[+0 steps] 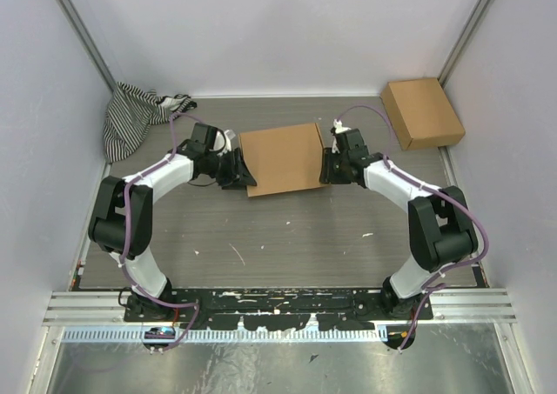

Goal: Fold the paper box

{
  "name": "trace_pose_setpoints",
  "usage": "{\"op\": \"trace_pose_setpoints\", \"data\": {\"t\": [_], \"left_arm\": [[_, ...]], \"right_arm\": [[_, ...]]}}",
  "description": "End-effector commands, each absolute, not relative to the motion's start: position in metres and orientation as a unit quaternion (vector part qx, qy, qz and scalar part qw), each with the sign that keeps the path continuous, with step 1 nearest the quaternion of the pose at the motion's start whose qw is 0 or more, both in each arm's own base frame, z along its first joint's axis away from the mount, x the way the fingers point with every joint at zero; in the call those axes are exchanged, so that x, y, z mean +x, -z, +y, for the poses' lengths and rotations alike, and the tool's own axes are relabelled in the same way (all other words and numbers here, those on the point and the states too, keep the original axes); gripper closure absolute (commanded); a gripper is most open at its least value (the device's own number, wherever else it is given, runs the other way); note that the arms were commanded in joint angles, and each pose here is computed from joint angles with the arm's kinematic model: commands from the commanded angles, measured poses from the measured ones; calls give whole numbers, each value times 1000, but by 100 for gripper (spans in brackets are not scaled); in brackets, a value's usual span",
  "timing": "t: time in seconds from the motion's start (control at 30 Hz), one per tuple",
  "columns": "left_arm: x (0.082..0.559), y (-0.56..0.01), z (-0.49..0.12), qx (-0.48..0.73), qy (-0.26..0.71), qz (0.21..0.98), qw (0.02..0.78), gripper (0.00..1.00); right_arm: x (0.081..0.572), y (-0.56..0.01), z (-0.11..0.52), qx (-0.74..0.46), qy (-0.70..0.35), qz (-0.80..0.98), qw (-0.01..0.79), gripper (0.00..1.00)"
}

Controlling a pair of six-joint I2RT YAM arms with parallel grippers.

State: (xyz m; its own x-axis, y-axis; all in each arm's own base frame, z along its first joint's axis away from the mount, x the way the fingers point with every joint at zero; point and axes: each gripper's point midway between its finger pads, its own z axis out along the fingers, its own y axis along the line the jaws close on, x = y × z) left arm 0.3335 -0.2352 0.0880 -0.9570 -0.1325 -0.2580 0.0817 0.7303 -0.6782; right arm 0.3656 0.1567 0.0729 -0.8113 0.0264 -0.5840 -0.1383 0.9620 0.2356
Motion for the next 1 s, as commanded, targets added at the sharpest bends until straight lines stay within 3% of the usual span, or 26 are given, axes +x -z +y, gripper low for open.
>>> {"op": "trace_pose_setpoints", "data": {"t": [0.0,0.7,0.97], "left_arm": [[331,-90,-243,-1,383,913,141,50],[334,-92,-242,0,377,915,144,50],[340,-101,-233,2,349,922,165,44]], "right_arm": [[385,-108,161,-30,-144,910,387,56],[395,-120,162,-15,-161,879,448,52],[397,-130,165,-15,-170,875,453,49]]}}
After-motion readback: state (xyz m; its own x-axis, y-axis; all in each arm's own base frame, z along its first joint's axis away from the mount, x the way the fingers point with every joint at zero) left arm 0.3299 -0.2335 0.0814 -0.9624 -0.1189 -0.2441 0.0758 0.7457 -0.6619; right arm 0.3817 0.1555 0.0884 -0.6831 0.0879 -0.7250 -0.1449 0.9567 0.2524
